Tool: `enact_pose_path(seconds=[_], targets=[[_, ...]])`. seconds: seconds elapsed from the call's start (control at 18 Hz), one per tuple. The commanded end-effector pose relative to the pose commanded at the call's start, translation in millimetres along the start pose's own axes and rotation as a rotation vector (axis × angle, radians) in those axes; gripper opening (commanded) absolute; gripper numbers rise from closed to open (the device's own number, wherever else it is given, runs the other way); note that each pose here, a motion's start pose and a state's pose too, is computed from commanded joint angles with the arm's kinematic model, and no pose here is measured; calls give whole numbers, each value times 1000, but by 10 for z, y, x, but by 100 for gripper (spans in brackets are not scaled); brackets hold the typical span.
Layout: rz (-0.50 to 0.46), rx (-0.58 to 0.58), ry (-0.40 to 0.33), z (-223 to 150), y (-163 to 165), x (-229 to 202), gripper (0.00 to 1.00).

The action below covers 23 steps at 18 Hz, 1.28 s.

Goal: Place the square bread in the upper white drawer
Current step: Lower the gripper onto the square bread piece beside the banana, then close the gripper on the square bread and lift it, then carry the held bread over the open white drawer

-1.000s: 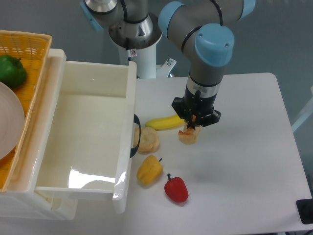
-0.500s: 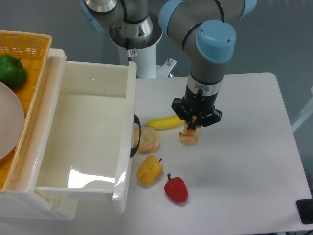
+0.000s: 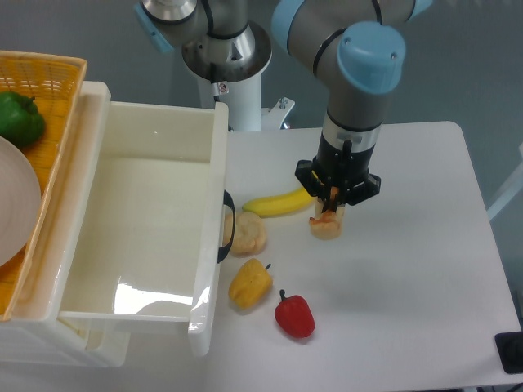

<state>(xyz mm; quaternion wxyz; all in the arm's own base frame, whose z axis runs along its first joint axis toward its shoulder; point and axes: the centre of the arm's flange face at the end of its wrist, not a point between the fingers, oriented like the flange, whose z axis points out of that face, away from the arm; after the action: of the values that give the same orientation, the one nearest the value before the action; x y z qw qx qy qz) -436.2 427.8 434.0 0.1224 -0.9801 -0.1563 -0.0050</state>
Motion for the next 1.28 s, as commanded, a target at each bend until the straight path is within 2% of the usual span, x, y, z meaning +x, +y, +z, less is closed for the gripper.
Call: enact_pose_path(seconds=[0.11,0.39,0.61,0.78,0.94,1.28], targets=[[-74,48,7,-185,-44,69,0],[-176,150,45,-589,-98,343,0],[-176,218,80,-872,-124,637,0],[-241,221,109,-910,-157,882,0],[-259,216,129,-904,-234,1129,0],[-171,188,165,-820,-254,1734,0]])
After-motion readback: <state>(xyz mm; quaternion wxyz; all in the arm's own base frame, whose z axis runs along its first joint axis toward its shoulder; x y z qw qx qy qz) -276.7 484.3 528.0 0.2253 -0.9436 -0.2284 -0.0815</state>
